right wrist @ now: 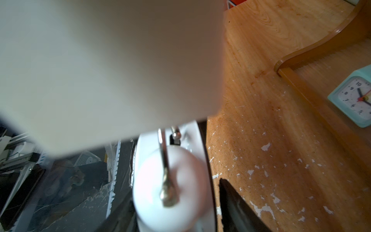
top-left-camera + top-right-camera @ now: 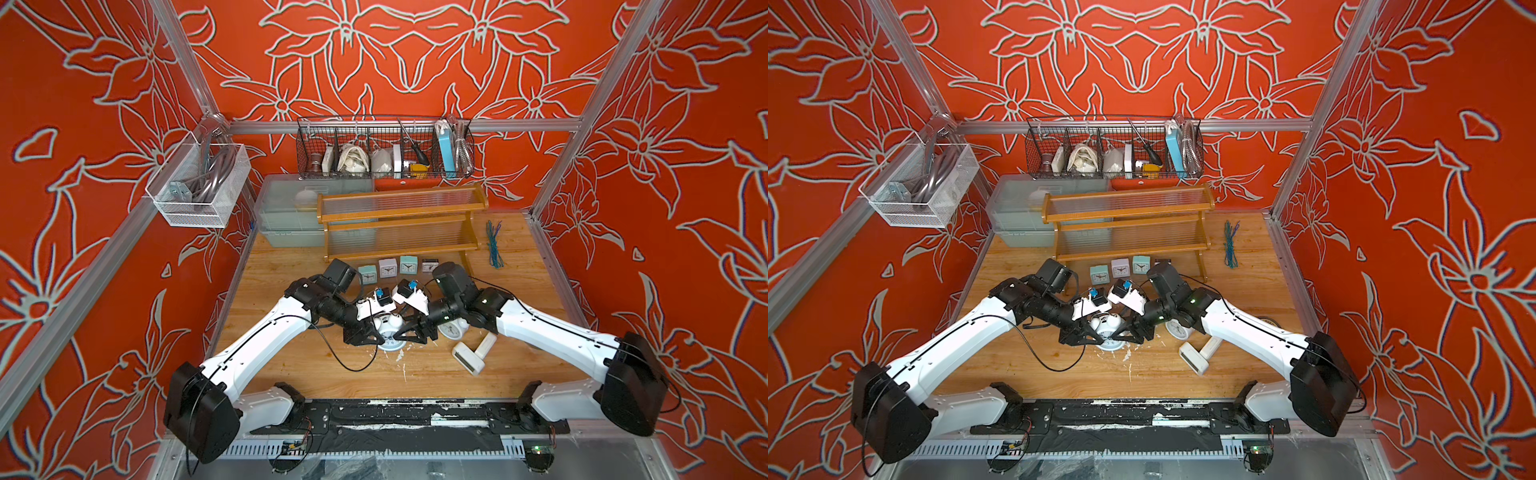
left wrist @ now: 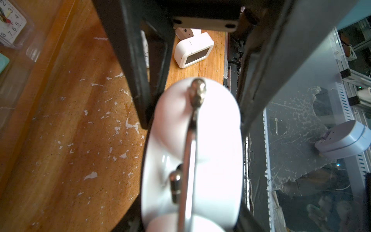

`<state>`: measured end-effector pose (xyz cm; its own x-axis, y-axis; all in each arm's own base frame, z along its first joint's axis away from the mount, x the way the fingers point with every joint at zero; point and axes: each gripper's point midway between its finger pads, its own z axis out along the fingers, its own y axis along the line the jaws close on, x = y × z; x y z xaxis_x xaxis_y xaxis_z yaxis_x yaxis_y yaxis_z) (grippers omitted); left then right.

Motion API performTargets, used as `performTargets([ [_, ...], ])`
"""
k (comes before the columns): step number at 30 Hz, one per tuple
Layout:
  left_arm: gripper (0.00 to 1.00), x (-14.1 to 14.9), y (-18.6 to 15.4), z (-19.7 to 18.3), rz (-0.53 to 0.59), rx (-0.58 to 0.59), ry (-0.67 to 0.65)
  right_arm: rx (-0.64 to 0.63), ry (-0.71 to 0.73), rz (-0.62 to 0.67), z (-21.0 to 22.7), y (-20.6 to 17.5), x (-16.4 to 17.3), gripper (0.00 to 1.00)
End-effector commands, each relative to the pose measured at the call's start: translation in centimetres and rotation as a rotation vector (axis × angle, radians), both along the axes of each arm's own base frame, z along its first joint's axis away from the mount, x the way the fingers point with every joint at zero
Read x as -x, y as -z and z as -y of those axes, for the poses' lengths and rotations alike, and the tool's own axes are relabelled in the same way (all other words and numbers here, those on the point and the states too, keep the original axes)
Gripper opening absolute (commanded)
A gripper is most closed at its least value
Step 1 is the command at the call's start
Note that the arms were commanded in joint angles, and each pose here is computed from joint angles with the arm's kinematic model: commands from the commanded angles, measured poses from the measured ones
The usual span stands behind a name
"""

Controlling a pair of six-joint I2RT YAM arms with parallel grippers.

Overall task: Place the alarm clocks on the shelf by style
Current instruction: Pick up the alarm from the center of the board, then place the alarm on the shelf.

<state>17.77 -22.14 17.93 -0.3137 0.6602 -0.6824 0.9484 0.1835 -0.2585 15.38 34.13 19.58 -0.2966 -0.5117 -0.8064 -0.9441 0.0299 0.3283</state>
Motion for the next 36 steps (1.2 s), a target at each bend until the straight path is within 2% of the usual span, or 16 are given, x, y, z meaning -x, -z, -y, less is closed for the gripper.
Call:
performTargets([
  [1,0.38,0.7,-0.9,0.3,0.008,0.045,0.025,-0.045,-0.049,0.045,-0.7,-1.3,0.2,0.55],
  [4,0.44,0.6,-0.9,0.2,0.014,0.038,0.021,-0.051,-0.049,0.06,-0.6,-1.5,0.0,0.5],
  [7,0.59,0.4,-0.9,0.0,0.021,0.025,0.006,-0.071,-0.027,0.072,-0.2,-2.0,-0.7,0.47],
  [12,0.69,-1.0,-1.7,-0.8,0.028,0.034,-0.068,-0.145,0.062,0.084,1.2,-3.7,-3.4,0.43],
  [19,0.72,-3.7,-3.5,-2.9,0.035,0.088,-0.211,-0.189,0.209,0.18,2.4,-5.8,-8.0,0.41],
  [27,0.72,-7.3,-4.9,-7.0,0.023,0.194,-0.461,-0.229,0.299,0.231,0.9,-7.7,-13.5,0.4],
  [36,0.71,-8.5,-4.6,-10.0,0.041,0.205,-0.629,-0.285,0.333,0.247,-2.5,-9.2,-19.0,0.4],
])
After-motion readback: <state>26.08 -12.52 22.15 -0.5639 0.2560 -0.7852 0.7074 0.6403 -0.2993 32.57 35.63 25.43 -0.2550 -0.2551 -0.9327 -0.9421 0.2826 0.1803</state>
